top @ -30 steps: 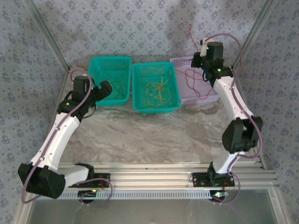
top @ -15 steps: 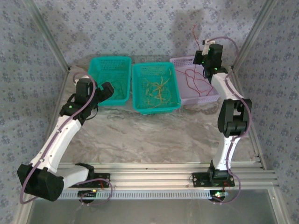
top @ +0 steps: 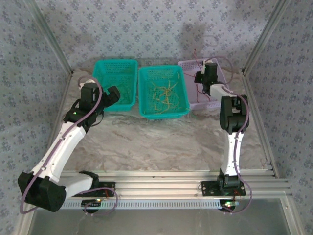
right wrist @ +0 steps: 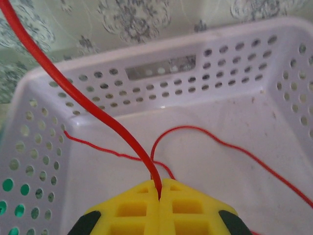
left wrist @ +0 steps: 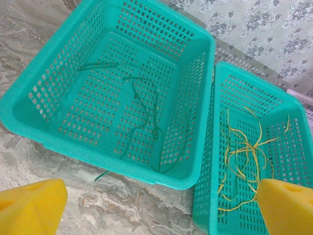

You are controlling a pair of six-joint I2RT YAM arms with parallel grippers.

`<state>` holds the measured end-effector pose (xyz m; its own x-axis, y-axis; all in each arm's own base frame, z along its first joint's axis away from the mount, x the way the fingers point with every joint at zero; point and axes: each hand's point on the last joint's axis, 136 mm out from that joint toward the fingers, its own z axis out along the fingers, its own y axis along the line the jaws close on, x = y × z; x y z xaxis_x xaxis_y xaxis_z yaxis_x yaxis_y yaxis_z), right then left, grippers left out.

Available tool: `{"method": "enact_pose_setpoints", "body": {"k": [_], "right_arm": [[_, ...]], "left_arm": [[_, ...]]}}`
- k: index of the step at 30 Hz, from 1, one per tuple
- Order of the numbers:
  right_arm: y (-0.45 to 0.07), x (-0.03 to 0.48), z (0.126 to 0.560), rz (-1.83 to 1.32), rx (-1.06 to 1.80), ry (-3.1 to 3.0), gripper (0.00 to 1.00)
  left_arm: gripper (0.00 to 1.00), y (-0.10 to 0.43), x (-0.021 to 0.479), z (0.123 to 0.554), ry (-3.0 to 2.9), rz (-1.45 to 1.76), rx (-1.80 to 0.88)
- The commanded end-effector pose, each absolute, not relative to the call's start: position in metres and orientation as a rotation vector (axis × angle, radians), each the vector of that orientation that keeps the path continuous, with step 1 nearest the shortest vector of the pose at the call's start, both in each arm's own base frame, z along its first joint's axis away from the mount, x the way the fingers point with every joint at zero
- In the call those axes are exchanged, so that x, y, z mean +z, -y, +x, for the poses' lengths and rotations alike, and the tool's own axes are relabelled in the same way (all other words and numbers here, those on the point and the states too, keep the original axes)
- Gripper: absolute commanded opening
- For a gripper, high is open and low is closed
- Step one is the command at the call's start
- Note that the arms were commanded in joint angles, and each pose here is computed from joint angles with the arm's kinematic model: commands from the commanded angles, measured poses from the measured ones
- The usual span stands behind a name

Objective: Untangle the cables

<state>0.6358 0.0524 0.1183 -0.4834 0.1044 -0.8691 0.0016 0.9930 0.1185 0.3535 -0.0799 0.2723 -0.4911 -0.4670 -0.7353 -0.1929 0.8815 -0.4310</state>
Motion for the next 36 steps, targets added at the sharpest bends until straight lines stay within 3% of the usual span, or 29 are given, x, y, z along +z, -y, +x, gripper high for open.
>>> {"method": "enact_pose_setpoints", "body": {"k": [1, 5, 11, 13, 18, 24, 31, 36], "right_arm": [[-0.048, 0.108, 0.625, 0.167, 0.032, -2.121, 0.0], [-0.045, 0.082, 0.62, 0.193, -0.017, -2.218, 0.0], [-0.043, 0.09, 0.617, 0.288, 0.05, -2.298, 0.0], [-0.048, 0.094, 0.615, 0.27, 0.015, -2.318, 0.04], [-0.04, 0.084, 0.605, 0.386, 0.128, -2.391, 0.29], [-0.041, 0.089, 0.599, 0.396, 0.135, -2.399, 0.41], [-0.052, 0.169, 0.588, 0.317, 0.217, -2.213, 0.54], [-0.052, 0.239, 0.554, 0.215, 0.197, -2.016, 0.63]], "left_arm": [[1.0, 0.081, 0.289, 0.354, -2.04, -0.447, -0.367], [1.0, 0.081, 0.288, 0.355, -2.045, -0.447, -0.369], [1.0, 0.081, 0.288, 0.354, -2.046, -0.443, -0.368], [1.0, 0.081, 0.289, 0.354, -2.044, -0.443, -0.366], [1.0, 0.081, 0.289, 0.354, -2.049, -0.442, -0.366], [1.0, 0.081, 0.29, 0.353, -2.046, -0.443, -0.369], [1.0, 0.078, 0.289, 0.352, -2.046, -0.442, -0.344], [1.0, 0.071, 0.283, 0.355, -2.054, -0.436, -0.279]]}}
